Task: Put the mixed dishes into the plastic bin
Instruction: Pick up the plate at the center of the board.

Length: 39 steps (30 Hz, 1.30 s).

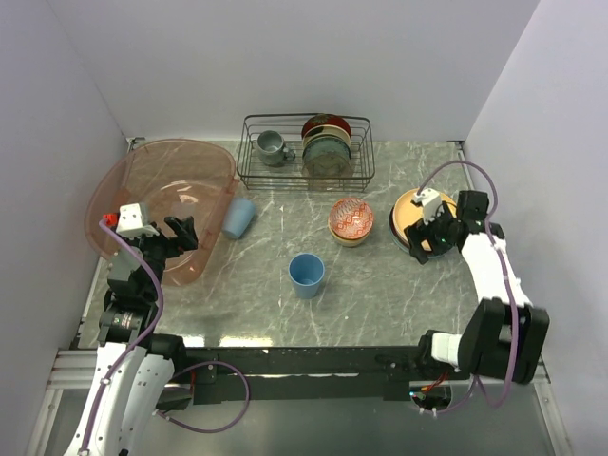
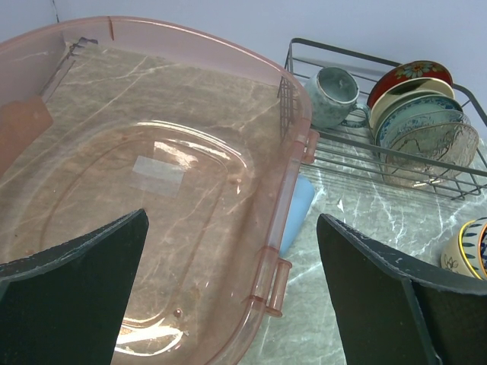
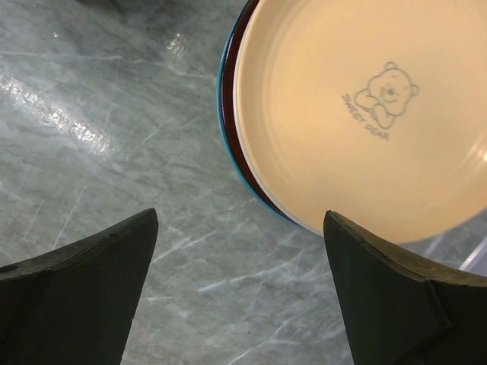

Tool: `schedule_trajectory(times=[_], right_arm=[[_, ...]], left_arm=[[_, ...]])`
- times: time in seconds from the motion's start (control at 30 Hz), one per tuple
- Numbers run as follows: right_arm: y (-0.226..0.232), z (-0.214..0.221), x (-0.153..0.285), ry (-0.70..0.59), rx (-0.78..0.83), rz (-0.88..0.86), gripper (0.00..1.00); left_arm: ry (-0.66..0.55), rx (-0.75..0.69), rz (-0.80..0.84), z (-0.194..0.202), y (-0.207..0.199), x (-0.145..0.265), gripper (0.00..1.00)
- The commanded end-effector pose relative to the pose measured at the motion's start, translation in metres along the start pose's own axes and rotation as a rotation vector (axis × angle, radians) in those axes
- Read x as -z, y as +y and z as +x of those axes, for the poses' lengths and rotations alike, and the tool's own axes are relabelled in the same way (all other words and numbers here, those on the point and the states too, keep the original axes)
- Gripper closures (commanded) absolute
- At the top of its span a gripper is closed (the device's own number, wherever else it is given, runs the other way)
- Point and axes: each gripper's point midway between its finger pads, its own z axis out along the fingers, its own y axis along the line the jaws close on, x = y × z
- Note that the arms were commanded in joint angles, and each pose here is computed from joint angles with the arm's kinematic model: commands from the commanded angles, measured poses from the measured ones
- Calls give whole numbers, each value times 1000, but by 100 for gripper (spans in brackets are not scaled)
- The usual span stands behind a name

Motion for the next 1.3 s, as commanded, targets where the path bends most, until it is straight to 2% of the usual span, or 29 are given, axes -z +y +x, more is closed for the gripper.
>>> schedule_trajectory(times=[0.0,0.13,0.43,0.67,0.93,1.27], right_arm=[[-21,-26,-15,-26,23,22,6],[-26,-30,-41,10,-11,-1,11],[-25,-46,-68,43,-69,-40,24],[-17,-47,-83,83,-126,-77,41],[-1,-42,-86,111,-139,-107,52],[7,-43,-80,110,-164,-133,78]], left_arm=[[-75,-8,31,-21,-7,1,1],[-68,-10,31,-19,-7,-1,1],[-69,-10,37,-19,-8,-1,1],[-79,-7,35,-21,-7,1,1],[-84,-7,33,-22,-7,2,1],[-92,-6,32,-23,-7,3,1]])
